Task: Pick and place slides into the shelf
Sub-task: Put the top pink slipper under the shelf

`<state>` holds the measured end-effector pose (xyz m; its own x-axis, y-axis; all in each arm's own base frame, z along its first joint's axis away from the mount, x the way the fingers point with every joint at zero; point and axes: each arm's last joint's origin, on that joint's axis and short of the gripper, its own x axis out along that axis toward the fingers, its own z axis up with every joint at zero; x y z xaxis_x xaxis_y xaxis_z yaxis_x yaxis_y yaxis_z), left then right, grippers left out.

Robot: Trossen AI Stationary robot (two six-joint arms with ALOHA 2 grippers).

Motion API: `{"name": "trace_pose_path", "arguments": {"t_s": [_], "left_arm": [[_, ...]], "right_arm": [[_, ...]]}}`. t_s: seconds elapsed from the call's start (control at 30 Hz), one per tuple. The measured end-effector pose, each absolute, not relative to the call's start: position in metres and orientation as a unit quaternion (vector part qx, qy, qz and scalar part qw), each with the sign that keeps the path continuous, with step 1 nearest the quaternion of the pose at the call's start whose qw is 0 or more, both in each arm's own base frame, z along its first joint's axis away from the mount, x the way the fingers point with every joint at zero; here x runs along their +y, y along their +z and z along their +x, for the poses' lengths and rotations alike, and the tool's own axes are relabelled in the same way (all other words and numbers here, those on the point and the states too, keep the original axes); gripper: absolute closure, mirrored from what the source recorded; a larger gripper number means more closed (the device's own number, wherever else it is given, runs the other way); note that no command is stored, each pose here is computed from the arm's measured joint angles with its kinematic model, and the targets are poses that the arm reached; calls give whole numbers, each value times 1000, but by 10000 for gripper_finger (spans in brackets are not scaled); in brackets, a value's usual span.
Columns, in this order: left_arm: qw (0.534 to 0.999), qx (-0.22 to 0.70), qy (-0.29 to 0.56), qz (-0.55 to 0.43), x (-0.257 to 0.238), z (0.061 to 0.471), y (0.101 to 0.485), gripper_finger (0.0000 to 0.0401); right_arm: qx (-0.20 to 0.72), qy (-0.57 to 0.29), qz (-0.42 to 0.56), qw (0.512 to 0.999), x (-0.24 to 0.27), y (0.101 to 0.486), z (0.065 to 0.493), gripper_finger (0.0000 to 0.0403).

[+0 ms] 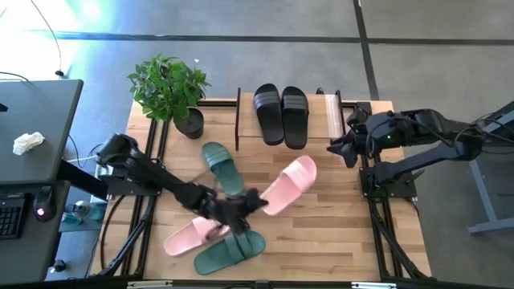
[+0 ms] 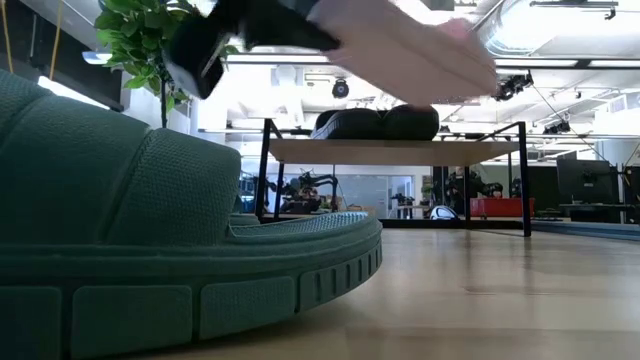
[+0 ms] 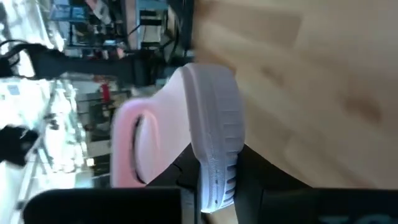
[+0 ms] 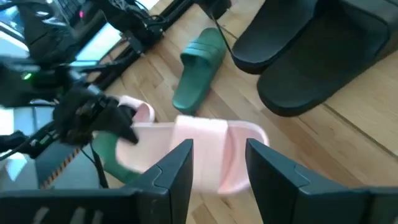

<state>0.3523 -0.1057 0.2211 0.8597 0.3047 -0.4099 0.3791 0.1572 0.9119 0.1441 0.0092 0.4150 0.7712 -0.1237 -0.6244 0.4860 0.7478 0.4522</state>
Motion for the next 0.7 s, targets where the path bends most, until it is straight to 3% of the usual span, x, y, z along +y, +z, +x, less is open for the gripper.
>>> {"name": "trace_pose_path", "arguments": {"t_s": [0.27,0.53,0.7], "left_arm": [[736,342,51,582,-114,411,216,362],[747,390,71,534,-103,452,188,362],[746,404,83,523,-87,472,173,362]], "right_arm": [[329,-177,301,877,20,409,130,265],[360,-215,292,860,33,401,112,265],[359,-175,287,871,47,402,109,267]]}}
